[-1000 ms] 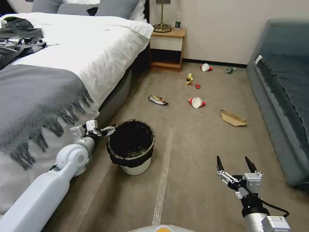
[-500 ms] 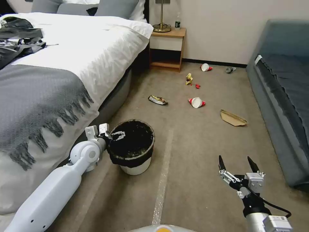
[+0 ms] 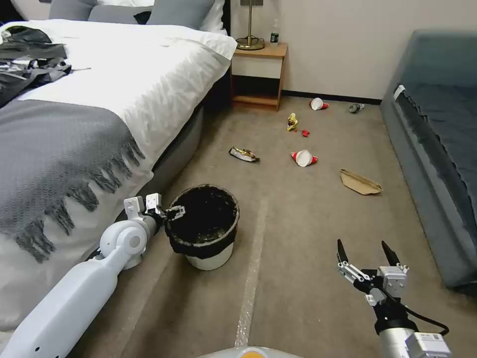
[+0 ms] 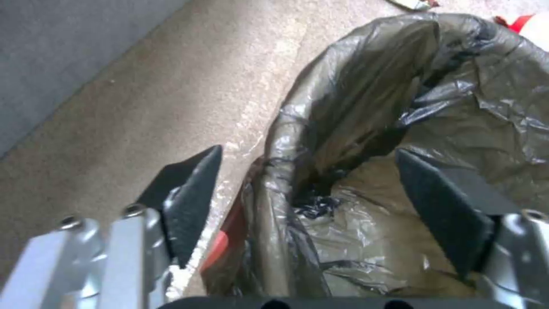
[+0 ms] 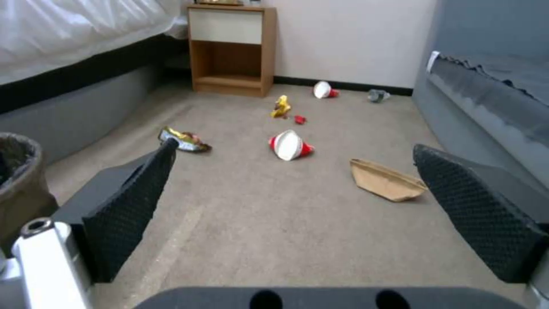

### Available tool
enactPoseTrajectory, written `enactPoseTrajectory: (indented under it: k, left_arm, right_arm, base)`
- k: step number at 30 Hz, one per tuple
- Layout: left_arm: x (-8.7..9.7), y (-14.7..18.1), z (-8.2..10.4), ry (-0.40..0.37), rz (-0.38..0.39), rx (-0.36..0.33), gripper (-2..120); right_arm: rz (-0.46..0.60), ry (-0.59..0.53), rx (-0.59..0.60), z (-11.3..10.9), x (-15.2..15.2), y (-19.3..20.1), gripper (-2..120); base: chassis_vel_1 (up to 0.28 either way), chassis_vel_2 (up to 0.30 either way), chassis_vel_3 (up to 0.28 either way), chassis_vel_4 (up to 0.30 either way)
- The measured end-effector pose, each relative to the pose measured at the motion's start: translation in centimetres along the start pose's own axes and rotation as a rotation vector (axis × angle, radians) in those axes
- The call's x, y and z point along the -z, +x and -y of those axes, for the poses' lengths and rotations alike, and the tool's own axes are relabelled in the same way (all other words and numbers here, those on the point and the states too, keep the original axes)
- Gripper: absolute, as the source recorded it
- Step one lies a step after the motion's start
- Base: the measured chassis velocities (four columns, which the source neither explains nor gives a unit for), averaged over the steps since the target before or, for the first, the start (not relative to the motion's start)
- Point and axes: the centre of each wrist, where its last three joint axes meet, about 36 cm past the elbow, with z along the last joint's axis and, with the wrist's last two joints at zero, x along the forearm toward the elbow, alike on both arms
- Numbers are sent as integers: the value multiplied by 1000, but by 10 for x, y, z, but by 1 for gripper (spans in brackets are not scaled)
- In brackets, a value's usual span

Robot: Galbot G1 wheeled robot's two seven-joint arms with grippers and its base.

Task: Pick up the trash can from the floor.

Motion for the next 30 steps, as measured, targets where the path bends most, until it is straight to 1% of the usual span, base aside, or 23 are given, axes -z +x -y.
enactPoseTrajectory:
  k: [3,4,7,8,9,13,14,17,18,20,30]
  left_arm:
    - [-1,0,0,-5,-9,3,55]
    - [-1,0,0,-5,-9,3,55]
    - [-1,0,-1,-9,-13,6,40]
    - [-1,0,-2,-9,-13,7,36]
    - [-1,0,-2,-9,-13,7,36]
    - [1,1,-4,-9,-11,12,19]
    - [1,1,-4,-9,-11,12,19]
    - [1,1,-5,-8,-13,14,4]
    - [1,1,-5,-8,-13,14,4]
    - [0,0,-6,-6,-15,16,0]
    - [1,0,-7,2,-11,10,0]
  right_arm:
    - [2,-2,-3,0,1,0,100]
    - [2,-2,-3,0,1,0,100]
    - [3,-4,-5,0,1,-1,100]
    - [3,-4,-5,0,1,-1,100]
    - [3,-4,-5,0,1,-1,100]
    - [5,-8,-7,0,1,-1,100]
    - [5,-8,-7,0,1,-1,100]
    - [5,-9,-8,0,1,-1,100]
    - [5,-9,-8,0,1,-1,100]
    - [4,-9,-9,0,1,-1,100]
    - [0,-9,-11,1,-1,-1,100]
  base:
    - [0,0,0,0]
    - [0,0,0,0]
    - [0,0,0,0]
    - [0,0,0,0]
    - [0,0,0,0]
    - [0,0,0,0]
    - [0,0,0,0]
    - [0,0,0,0]
    - [0,0,0,0]
    - [0,0,0,0]
    - [0,0,0,0]
